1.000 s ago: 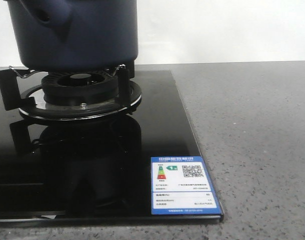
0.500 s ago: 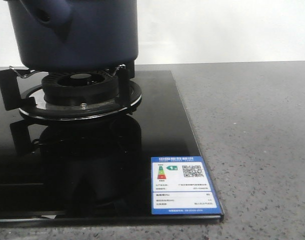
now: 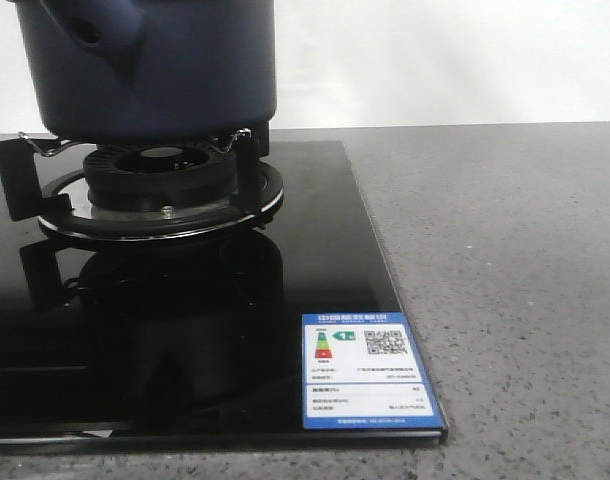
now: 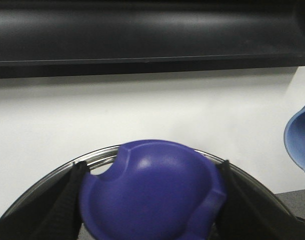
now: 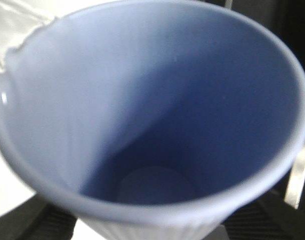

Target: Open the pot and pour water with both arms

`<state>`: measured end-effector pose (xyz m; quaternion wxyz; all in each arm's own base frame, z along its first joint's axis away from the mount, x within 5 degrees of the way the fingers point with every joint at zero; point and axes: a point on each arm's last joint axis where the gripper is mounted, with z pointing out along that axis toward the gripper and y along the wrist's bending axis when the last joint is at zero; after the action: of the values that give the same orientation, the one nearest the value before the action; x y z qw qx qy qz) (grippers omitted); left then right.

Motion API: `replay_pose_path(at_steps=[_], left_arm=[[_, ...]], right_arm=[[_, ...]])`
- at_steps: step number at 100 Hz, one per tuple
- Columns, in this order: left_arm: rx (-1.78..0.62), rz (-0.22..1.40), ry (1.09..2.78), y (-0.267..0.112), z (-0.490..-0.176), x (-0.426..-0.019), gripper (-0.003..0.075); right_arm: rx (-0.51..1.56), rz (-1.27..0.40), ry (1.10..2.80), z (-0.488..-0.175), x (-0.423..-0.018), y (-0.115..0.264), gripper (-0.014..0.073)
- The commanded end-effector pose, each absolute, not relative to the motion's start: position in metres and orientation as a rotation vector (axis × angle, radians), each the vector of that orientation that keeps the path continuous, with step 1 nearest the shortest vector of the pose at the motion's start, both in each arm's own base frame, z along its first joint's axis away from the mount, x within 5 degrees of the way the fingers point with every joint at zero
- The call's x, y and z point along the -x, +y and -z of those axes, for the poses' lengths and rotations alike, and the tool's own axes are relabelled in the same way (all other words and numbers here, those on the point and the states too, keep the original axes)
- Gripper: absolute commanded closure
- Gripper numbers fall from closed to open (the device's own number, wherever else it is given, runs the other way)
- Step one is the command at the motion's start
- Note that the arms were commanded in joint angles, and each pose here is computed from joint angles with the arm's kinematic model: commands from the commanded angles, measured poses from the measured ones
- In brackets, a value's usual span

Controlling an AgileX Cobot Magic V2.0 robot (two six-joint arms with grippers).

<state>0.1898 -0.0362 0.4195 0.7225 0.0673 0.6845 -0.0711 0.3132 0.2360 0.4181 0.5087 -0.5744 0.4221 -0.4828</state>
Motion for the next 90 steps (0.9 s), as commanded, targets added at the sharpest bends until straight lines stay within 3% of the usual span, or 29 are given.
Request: replay_pose_path(at_steps=[1, 90], left_arm=[[-0.108, 0.137, 1.353, -0.0313, -0.445, -0.1805, 0.038], [-0.108, 0.137, 1.353, -0.0313, -0.445, -0.1805, 0.038]], right_arm=[[1.303, 1.227, 0.924, -0.4521, -0.3014, 0.2268, 0.0216], [1.311, 1.253, 0.877, -0.4542, -0.3008, 0.2283, 0.0216]])
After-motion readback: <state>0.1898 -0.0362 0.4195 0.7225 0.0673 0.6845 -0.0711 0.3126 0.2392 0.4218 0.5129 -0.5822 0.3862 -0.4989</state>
